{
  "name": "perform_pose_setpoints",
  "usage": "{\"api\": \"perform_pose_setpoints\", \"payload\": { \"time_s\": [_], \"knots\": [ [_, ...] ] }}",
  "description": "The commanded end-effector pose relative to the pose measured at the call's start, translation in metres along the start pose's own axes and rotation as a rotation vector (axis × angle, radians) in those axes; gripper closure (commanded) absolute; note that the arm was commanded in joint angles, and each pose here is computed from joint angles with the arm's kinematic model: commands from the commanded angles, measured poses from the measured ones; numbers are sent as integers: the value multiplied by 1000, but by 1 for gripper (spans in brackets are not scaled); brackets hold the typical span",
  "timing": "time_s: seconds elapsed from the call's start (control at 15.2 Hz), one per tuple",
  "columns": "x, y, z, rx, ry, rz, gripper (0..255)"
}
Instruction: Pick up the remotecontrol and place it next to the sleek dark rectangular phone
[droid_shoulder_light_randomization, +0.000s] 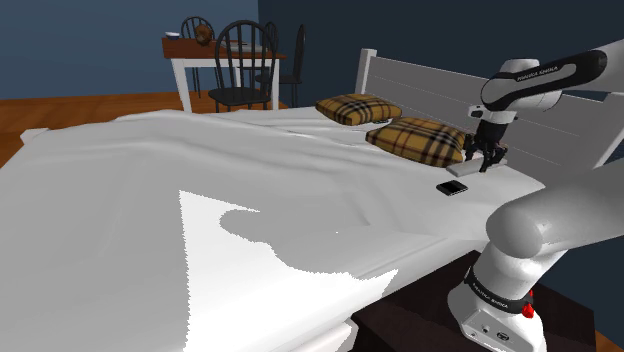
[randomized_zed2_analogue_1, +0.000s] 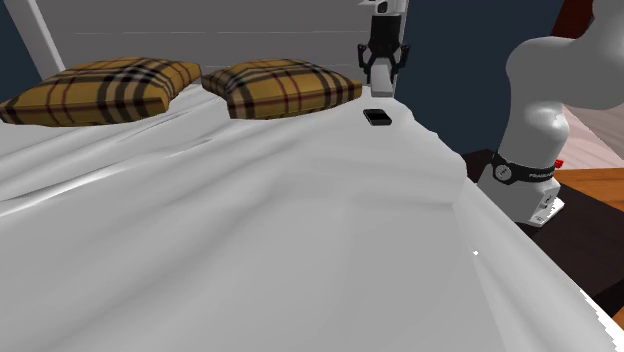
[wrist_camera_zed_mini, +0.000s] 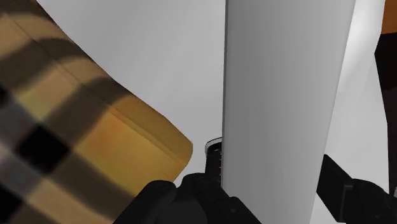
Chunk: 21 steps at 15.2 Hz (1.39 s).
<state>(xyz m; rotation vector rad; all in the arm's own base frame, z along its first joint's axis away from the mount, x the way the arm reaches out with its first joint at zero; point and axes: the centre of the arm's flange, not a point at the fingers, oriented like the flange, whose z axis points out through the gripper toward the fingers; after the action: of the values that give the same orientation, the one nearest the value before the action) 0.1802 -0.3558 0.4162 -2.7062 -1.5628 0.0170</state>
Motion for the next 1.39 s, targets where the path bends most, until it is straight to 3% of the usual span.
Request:
{"api": "perform_pose_setpoints", "payload": {
  "time_s": [0.0, 0.46, 1.32],
  "knots": [
    [-25, -13, -1, 0, 0, -2, 255],
    [-106, -46, 0, 0, 0, -2, 255],
    [-106, -45, 68, 0, 0, -2, 255]
  ]
}}
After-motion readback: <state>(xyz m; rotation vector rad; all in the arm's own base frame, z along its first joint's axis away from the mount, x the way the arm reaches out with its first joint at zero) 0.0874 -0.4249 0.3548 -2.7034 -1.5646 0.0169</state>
